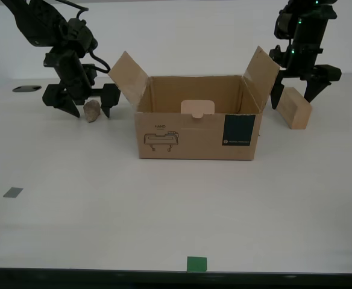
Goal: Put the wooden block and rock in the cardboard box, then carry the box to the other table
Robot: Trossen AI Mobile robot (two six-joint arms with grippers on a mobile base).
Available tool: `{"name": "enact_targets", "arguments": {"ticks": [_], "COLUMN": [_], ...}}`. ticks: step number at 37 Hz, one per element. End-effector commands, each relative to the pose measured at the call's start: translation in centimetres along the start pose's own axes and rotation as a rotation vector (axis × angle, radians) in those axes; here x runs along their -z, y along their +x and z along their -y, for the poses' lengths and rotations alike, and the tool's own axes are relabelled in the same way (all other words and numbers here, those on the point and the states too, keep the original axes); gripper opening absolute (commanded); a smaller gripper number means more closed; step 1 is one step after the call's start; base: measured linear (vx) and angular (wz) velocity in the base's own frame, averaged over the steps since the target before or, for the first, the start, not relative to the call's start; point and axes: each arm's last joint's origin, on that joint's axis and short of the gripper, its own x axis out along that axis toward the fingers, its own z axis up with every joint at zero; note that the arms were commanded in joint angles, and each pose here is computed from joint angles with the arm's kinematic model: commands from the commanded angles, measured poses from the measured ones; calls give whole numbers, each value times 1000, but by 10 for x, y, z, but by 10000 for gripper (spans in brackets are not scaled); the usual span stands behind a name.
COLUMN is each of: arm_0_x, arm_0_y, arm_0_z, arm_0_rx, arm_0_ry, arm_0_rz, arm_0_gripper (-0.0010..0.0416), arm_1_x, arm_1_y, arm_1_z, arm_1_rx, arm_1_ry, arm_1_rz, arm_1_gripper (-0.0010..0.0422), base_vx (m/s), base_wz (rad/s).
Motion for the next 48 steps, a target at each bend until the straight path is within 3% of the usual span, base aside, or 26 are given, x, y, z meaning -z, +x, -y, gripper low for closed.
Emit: {"name": "enact_targets", "arguments": {"ticks": [1,8,12,30,40,48], "arm_0_x": [0,-3,-7,-6,-5,-5], "arm_0_y": [3,3,3,3,3,3], "arm_0_z": [0,0,0,0,0,0], "arm_0_rx": [0,-3,-7,-5,-3,-3], "arm_0_ry": [41,191,218,186,111,131], "arm_0_rz": [6,41,77,70,57,60], "arm_0_gripper": [390,390,390,390,390,389], "arm_1_x": [1,0,0,-7,-7,-7], "arm_1_y": [1,1,1,1,1,1], "arm_1_z": [0,0,0,1,1,1], "arm_1_rx": [0,1,1,9,9,9], "arm_1_ry": [-2,-4,-4,-8,-8,-18], "arm_1_rz": [0,3,5,75,77,75], "arm_1_gripper": [398,398,398,398,398,398], "base_vx": [0,0,0,0,0,0], "base_wz": [0,0,0,0,0,0]}}
